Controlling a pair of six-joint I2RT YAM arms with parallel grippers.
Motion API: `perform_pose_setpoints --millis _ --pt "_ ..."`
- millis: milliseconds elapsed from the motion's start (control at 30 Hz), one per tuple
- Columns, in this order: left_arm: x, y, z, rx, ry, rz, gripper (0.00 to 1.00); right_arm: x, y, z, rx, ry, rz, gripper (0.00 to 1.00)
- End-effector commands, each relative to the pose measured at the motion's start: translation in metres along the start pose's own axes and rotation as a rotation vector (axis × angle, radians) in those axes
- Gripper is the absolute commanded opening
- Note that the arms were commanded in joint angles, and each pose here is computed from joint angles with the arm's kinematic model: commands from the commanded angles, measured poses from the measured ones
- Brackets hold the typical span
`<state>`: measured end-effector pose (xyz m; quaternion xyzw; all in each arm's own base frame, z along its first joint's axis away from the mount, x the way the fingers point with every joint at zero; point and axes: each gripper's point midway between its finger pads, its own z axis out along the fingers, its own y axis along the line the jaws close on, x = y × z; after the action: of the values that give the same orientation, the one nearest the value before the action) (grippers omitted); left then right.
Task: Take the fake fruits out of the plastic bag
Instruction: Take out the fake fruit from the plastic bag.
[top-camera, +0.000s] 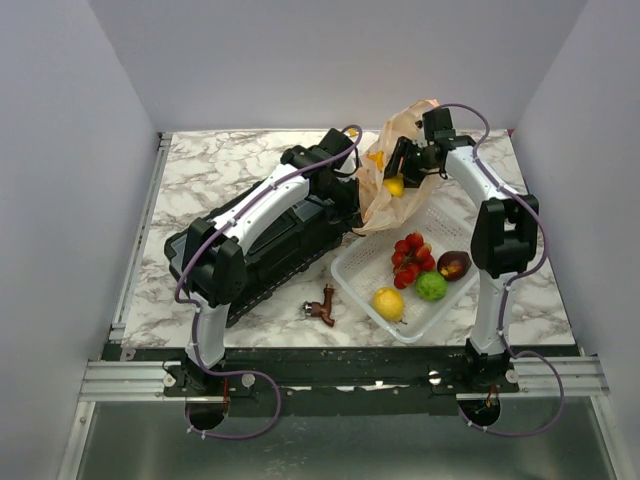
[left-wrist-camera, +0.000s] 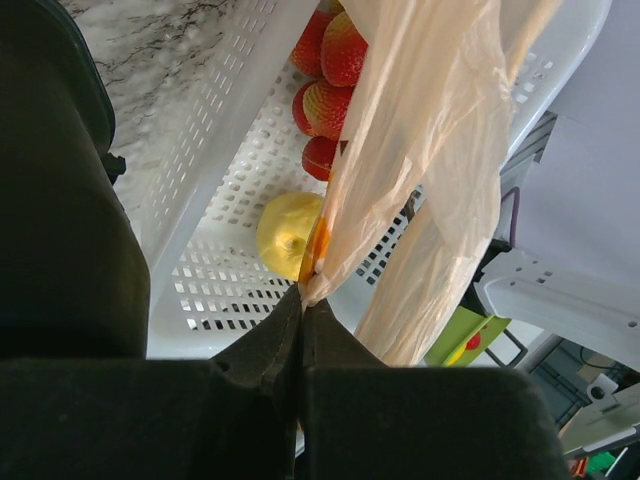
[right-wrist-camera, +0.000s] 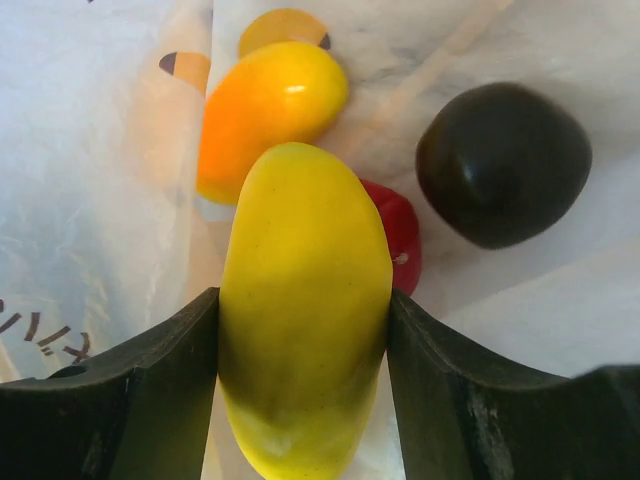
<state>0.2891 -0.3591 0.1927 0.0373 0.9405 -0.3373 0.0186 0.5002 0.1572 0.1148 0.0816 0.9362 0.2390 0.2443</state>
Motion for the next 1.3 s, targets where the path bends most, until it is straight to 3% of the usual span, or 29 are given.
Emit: perform_pose_setpoints --millis 0,333,667,900,1267 --pt "0.000 -0.012 -0.010 0.033 -0.007 -0.018 0.00 -0.001 0.041 -0.031 -0.150 -0.001 -0.045 0.49" --pt "0.003 -0.009 -0.009 0.024 0.009 -0.044 0.00 -0.044 0.087 -0.094 -0.203 -0.138 -0.099 0.47" --pt "0.007 0.003 -0.009 -0.015 0.000 -0.059 0.00 -0.049 0.088 -0.173 -0.091 -0.279 -0.143 0.46" --pt "0.008 0.004 -0.011 -0.031 0.013 -0.043 0.00 0.015 0.057 -0.215 -0.021 -0.294 -0.149 0.46" --pt "0.017 0.011 -0.018 -0.078 0.025 -0.017 0.00 0.157 0.008 -0.242 0.013 -0.089 -0.071 0.46"
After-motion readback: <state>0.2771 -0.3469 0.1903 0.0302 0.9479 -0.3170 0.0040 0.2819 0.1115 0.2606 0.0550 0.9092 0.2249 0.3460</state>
